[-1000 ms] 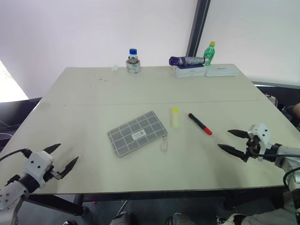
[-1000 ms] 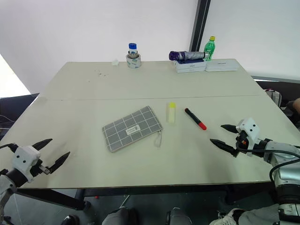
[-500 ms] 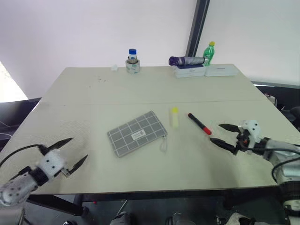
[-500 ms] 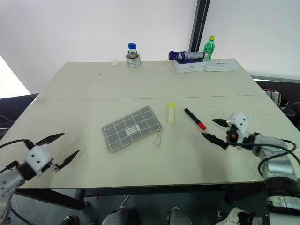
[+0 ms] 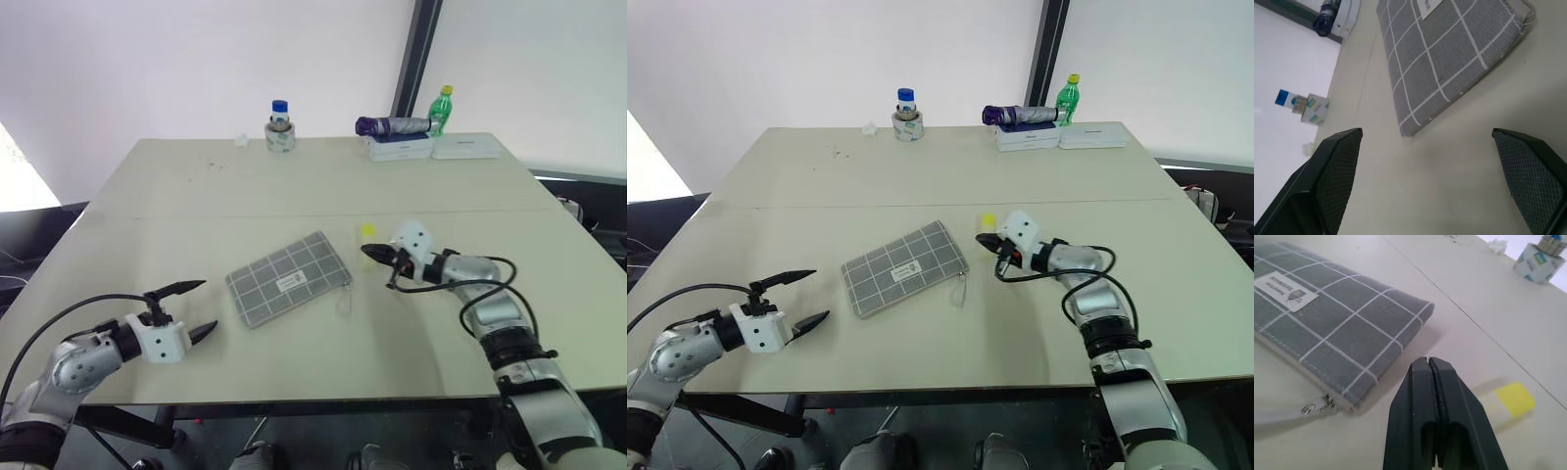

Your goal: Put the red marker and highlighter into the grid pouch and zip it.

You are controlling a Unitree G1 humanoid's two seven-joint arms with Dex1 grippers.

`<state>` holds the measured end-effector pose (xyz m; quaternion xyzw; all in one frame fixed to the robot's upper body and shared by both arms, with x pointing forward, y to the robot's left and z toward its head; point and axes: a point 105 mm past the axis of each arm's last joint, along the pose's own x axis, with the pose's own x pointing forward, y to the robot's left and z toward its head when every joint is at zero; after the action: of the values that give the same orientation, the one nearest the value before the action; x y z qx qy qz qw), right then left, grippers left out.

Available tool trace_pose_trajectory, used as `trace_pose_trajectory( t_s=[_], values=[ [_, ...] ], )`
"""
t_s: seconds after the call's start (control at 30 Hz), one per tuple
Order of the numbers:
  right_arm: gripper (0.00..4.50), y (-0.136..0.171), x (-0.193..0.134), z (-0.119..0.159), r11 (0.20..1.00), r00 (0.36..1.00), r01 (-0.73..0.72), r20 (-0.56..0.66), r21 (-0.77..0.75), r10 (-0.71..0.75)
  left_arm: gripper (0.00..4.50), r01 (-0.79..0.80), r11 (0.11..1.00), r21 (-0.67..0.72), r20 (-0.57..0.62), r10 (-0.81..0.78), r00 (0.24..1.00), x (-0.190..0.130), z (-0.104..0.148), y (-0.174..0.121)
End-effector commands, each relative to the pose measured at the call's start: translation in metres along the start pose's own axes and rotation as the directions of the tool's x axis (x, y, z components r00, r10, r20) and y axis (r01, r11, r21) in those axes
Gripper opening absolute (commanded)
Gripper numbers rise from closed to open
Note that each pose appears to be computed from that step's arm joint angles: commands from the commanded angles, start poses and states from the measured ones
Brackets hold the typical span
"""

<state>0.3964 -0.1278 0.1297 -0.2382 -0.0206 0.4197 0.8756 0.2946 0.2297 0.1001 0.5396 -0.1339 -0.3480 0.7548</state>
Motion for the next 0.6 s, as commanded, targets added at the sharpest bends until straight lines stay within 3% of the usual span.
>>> trace_pose_trajectory(
  t_s=[0.03, 0.3, 0.6],
  values=[
    [0.05, -0.003, 0.012, 0.007, 0.993, 0.999, 0.03, -0.012, -0.115, -0.032, 4.5, 0.048, 0.998, 0.03, 0.021, -0.049, 0.999, 0.008, 0.002, -0.012],
    [0.05, 0.003, 0.024, 0.0, 0.983, 0.999, 0.014, -0.048, -0.184, -0.023, 4.5, 0.098, 0.993, 0.072, 0.08, -0.104, 0.991, 0.027, 0.011, -0.023],
    [0.05, 0.018, 0.035, 0.003, 0.987, 1.0, -0.012, -0.022, -0.158, 0.008, 4.5, 0.145, 0.983, 0.113, 0.133, -0.16, 0.978, 0.043, 0.02, -0.033]
  ],
)
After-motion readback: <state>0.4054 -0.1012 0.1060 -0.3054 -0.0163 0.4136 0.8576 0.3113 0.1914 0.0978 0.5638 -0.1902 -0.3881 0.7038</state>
